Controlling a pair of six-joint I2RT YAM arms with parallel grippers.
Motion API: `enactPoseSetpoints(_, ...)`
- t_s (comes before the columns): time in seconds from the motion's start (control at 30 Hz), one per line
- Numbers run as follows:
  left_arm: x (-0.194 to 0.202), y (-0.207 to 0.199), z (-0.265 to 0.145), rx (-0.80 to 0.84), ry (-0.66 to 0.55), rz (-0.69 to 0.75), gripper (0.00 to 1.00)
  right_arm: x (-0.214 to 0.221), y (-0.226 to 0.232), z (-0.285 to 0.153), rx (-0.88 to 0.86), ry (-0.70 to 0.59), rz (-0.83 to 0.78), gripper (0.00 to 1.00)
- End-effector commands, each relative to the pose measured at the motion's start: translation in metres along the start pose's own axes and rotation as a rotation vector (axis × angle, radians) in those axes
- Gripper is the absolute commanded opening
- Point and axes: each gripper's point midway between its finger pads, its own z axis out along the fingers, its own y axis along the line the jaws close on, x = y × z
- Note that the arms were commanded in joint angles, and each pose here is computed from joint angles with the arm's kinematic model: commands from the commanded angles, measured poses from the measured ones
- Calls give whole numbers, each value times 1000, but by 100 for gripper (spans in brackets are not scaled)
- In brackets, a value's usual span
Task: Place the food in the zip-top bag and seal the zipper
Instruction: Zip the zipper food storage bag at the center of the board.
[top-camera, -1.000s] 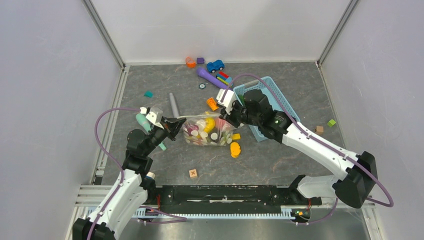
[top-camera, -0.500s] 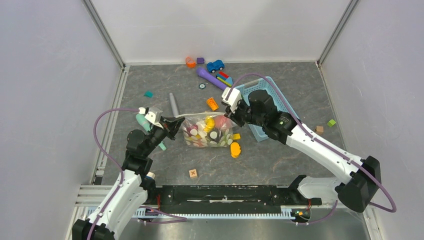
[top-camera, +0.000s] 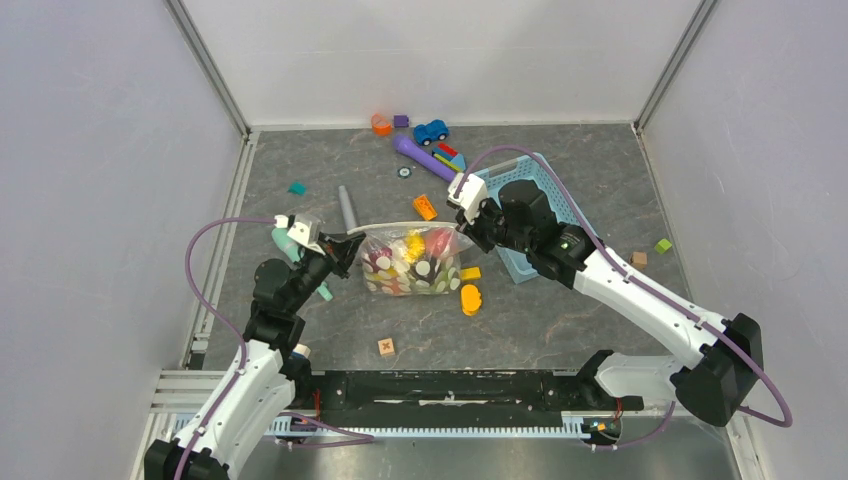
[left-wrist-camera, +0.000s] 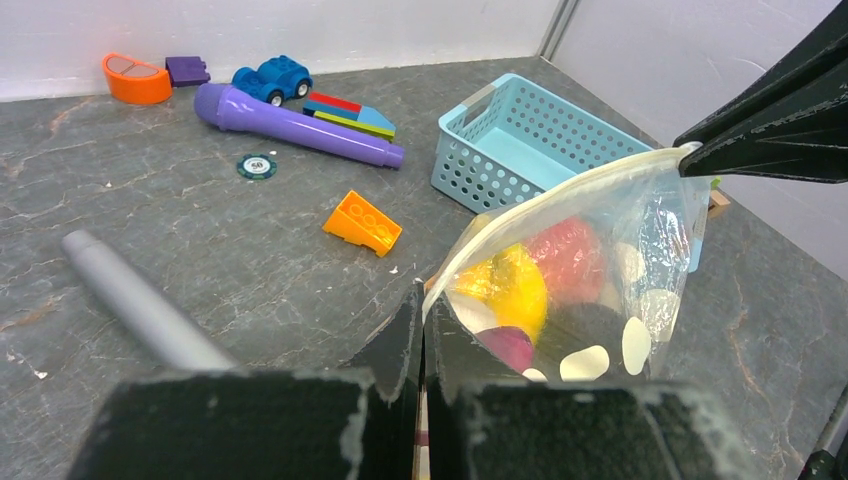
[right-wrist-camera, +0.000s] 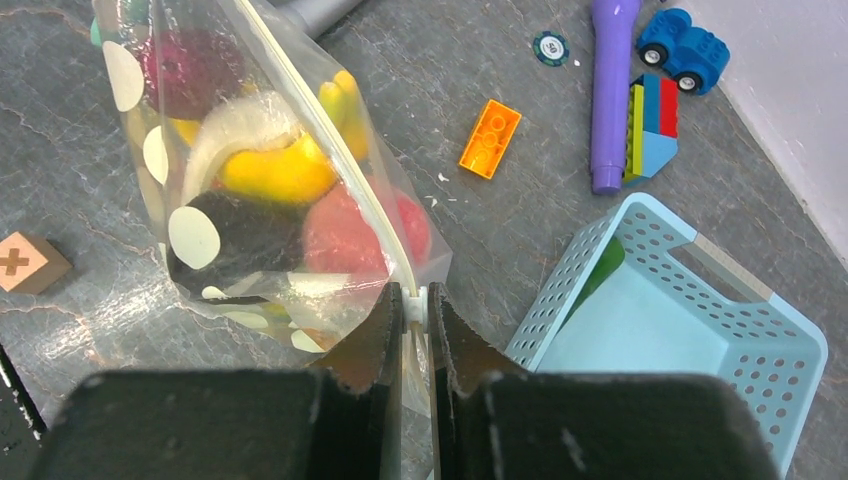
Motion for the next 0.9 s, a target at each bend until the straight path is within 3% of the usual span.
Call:
enactPoseSetpoints(0.0, -23, 14, 0, -88, -78, 1, 2, 4, -25, -14, 123, 17, 14, 0)
enactPoseSetpoints(0.87, -22, 22, 2, -128, -64, -10, 2, 30, -47, -26, 243, 77, 61, 0)
